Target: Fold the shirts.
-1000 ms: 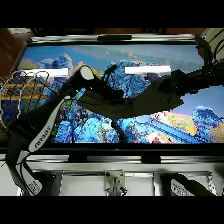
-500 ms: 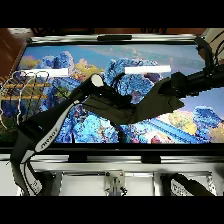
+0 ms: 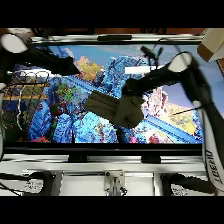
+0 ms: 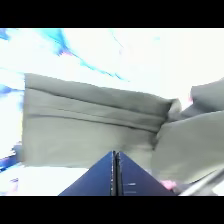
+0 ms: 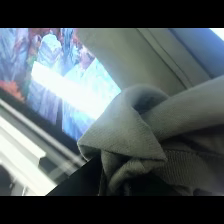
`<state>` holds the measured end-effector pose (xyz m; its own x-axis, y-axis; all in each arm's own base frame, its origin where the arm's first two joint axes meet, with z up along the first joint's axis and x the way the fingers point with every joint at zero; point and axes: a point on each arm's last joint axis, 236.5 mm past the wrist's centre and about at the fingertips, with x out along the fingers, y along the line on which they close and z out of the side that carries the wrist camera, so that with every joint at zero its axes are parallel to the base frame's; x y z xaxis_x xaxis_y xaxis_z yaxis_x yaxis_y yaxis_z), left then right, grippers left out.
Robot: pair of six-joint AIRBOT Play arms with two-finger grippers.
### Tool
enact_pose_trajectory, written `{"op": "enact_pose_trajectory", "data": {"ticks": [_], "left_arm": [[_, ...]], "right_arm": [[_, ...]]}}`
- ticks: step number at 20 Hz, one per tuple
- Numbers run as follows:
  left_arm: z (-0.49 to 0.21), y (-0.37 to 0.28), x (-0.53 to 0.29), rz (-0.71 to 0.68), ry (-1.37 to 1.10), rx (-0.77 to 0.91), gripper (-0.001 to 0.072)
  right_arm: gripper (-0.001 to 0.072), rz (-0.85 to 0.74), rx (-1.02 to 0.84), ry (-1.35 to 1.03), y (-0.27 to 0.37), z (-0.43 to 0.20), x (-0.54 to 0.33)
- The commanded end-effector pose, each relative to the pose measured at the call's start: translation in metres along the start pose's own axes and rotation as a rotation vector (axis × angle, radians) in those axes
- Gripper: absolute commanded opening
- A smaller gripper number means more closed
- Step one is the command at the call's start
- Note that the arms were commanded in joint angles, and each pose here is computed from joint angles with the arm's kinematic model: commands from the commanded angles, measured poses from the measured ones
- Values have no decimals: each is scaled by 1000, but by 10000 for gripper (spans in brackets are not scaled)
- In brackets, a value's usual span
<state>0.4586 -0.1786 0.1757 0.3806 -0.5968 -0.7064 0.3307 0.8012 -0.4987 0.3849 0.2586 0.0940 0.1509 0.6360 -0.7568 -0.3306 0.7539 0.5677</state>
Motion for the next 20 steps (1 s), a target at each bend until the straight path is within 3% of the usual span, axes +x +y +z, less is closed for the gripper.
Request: {"op": "enact_pose_trajectory", "data": {"ticks": [1,6,7,9,13,16,18,20], "left_arm": [[14,30,-88,102,-146,-31,32],[16,22,-120,122,-213,-14,32],[15,20,-117,118,-207,-10,32],[12,17,-110,109,-190,-8,32],[-2,20,-87,94,-131,-21,32],[-8,28,-76,95,-114,-42,32],[-9,30,-75,100,-109,-23,32],[-9,30,-75,101,-109,-19,32]], "right_arm": [[59,56,28,-21,11,14,87],[61,186,151,-83,23,30,151],[117,200,177,-91,22,33,155],[510,252,190,-117,31,40,156],[547,325,138,-100,43,40,135],[547,292,74,-35,28,28,105],[547,144,61,15,-13,17,78],[547,-113,85,92,-81,-4,40]]}}
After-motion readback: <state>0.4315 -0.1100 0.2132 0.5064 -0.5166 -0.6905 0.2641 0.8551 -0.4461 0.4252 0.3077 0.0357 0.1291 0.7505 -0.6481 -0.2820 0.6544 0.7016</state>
